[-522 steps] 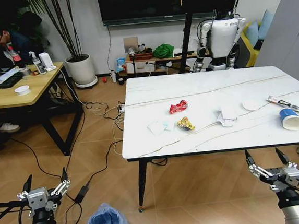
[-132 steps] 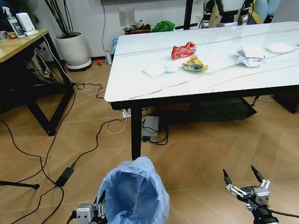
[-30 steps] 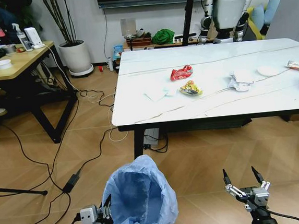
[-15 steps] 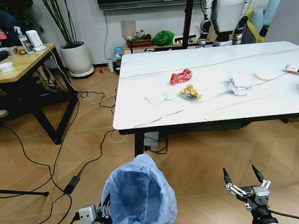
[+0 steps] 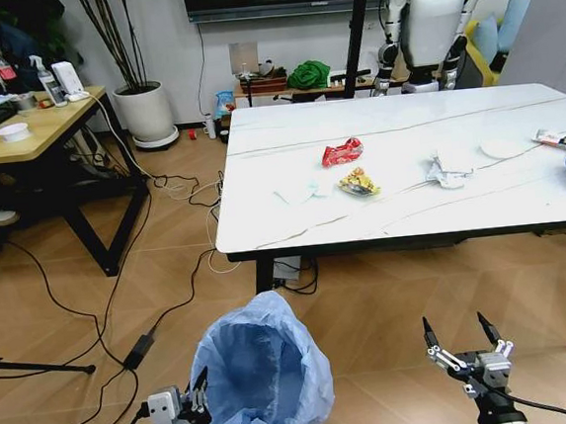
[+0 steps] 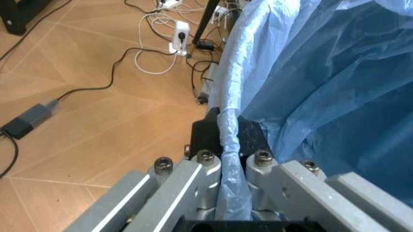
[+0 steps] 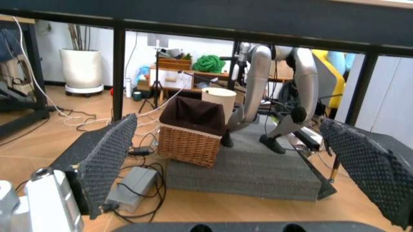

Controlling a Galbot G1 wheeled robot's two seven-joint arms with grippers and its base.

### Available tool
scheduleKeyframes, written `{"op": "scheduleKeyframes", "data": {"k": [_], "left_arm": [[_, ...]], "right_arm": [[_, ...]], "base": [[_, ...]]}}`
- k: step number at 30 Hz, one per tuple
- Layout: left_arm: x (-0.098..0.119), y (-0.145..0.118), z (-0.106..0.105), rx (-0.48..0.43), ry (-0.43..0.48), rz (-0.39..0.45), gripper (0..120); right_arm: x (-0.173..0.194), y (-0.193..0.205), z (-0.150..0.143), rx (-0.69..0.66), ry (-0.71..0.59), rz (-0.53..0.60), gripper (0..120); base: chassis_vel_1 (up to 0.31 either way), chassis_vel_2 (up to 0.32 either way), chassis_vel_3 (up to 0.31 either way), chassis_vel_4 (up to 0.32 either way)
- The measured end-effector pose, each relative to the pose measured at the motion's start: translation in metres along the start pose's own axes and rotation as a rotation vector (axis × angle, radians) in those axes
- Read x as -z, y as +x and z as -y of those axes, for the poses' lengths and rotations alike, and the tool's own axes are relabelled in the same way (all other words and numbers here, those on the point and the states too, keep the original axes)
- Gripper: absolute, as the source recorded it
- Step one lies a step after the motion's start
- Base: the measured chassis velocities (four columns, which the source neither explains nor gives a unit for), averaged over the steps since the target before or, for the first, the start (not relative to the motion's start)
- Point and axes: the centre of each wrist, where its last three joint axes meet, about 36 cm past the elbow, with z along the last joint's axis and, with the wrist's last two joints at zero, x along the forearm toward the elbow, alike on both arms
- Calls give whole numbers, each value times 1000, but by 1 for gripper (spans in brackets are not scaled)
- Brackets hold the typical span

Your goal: Pick up the trash bin and place the trash from the table into it.

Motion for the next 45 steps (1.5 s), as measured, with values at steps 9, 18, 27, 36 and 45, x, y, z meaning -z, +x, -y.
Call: {"op": "scheduleKeyframes", "data": {"k": [9, 18, 27, 36, 45], "left_arm": [[-2, 3, 3, 3, 14, -8, 0], [-2, 6, 5, 4, 22, -12, 0], [-2, 6, 6, 4, 25, -11, 0], [-2, 5, 6, 1, 26, -10, 0], [-2, 5, 6, -1, 25, -11, 0]], "right_arm": [[0, 0, 0, 0, -1, 2, 100], [1, 0, 1, 3, 0, 7, 100], [2, 0, 1, 3, 1, 9, 100], [3, 1, 1, 3, 3, 12, 100], [3, 1, 0, -1, 0, 12, 100]], "base": [[0, 0, 0, 0], [0, 0, 0, 0], [0, 0, 0, 0], [0, 0, 0, 0], [0, 0, 0, 0]]}}
